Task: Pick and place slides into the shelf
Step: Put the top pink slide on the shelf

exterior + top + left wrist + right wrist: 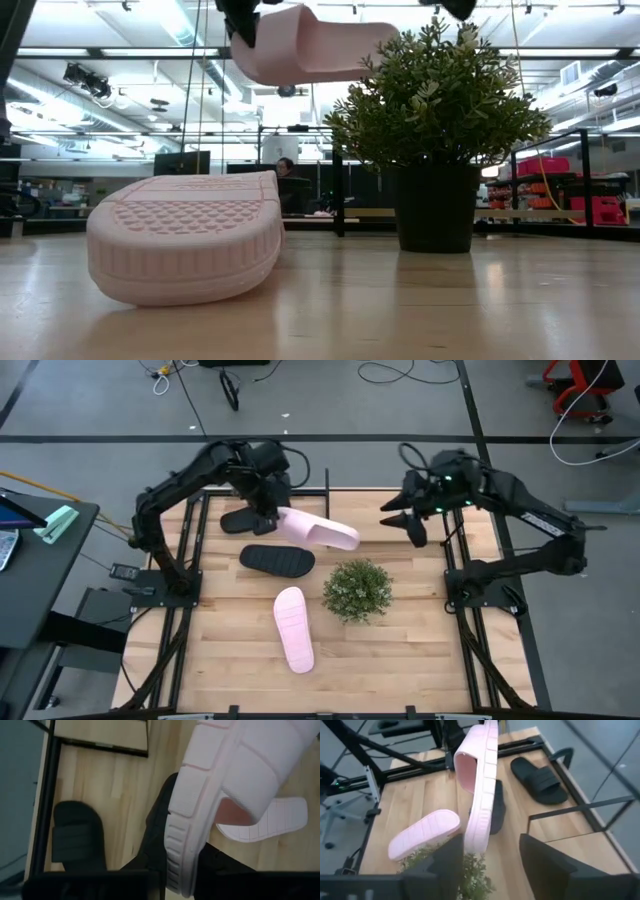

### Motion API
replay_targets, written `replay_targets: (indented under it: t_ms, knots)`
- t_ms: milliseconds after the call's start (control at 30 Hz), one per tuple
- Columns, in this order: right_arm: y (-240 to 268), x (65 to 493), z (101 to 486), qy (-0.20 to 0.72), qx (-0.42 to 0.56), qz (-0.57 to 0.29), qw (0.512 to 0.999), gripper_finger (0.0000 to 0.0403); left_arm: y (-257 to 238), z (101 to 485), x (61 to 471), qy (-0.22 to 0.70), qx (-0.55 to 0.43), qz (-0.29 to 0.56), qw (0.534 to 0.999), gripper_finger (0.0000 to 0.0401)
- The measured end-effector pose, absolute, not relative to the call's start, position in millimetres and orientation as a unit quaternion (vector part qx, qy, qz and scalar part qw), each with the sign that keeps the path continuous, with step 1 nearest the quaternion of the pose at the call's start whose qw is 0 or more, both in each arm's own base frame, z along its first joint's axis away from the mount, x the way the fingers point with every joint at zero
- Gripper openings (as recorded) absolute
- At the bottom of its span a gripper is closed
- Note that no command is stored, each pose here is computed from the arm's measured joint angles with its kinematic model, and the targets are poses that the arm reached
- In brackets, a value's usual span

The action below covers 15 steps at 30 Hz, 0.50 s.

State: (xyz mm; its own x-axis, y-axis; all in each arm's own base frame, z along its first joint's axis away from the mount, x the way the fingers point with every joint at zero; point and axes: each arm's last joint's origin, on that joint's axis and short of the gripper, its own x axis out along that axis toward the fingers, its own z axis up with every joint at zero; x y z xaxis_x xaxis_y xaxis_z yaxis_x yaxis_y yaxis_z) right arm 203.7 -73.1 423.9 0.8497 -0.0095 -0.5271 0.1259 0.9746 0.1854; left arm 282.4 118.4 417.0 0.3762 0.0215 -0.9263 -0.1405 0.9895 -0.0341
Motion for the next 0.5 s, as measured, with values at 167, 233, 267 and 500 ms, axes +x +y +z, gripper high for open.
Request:
replay_targets:
  t_ms: [167, 233, 267, 500]
  knots:
    - [-85.0, 234.9, 410.5, 0.305, 0.115, -0.021, 0.945, 0.0248, 118.8, 413.4, 286.3, 0.563, -0.048, 0.045, 0.824, 0.005]
    - [-88.4, 247.1, 401.4, 0.322, 0.117, -0.017, 0.939, 0.0262, 119.1, 413.4, 286.3, 0.563, -0.049, 0.046, 0.824, 0.0047]
    - [-89.5, 253.0, 396.7, 0.33, 0.119, -0.015, 0.936, 0.0267, 120.0, 413.0, 286.3, 0.563, -0.05, 0.049, 0.823, 0.0047]
    - [-91.9, 285.1, 370.9, 0.365, 0.127, 0.003, 0.922, 0.0282, 120.8, 412.6, 286.4, 0.566, -0.042, 0.052, 0.822, 0.0066]
